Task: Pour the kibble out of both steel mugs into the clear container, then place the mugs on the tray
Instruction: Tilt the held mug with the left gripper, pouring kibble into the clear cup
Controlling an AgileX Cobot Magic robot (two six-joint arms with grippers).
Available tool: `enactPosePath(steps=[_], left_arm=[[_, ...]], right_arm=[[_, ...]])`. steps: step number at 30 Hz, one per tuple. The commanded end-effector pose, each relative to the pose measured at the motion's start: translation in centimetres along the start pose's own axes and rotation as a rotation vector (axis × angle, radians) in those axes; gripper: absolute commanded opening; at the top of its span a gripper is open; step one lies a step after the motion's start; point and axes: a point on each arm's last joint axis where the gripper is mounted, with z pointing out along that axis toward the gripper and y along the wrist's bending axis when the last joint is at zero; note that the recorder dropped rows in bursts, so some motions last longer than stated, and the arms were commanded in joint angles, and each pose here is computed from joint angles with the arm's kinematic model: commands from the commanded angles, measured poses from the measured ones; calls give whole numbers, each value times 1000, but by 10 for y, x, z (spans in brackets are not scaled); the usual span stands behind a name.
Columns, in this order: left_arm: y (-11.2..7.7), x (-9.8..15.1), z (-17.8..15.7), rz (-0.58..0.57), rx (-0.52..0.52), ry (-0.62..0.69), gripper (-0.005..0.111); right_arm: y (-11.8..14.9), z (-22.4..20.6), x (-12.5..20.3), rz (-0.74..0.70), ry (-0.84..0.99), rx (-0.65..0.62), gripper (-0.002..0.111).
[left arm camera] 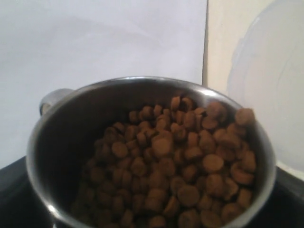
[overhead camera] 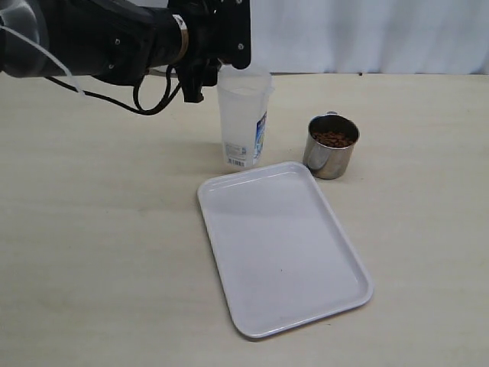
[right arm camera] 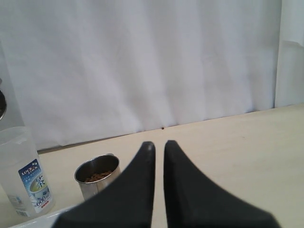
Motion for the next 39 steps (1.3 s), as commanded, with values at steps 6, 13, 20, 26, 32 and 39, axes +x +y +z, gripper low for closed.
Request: enactPosePath(steps=[6,13,20,26,32,39], left_arm=[[4,-4,0,54,-23,12,0],[4,-4,0,83,-23,13,0],[5,-4,0,111,-23,15,0],[5,-4,0,133,-23,15,0],[12,-4,0,132,-49,30,0],[15,-4,-1,132,-59,32,0]], right_arm=[[0,0,1,-5,-1,-2,5],[0,0,1,-5,-1,-2,5],[0,0,1,-5,-1,-2,5],[0,0,1,-5,-1,-2,5],[0,0,1,-5,-1,-2,5],[0,0,1,-5,-1,-2,5]])
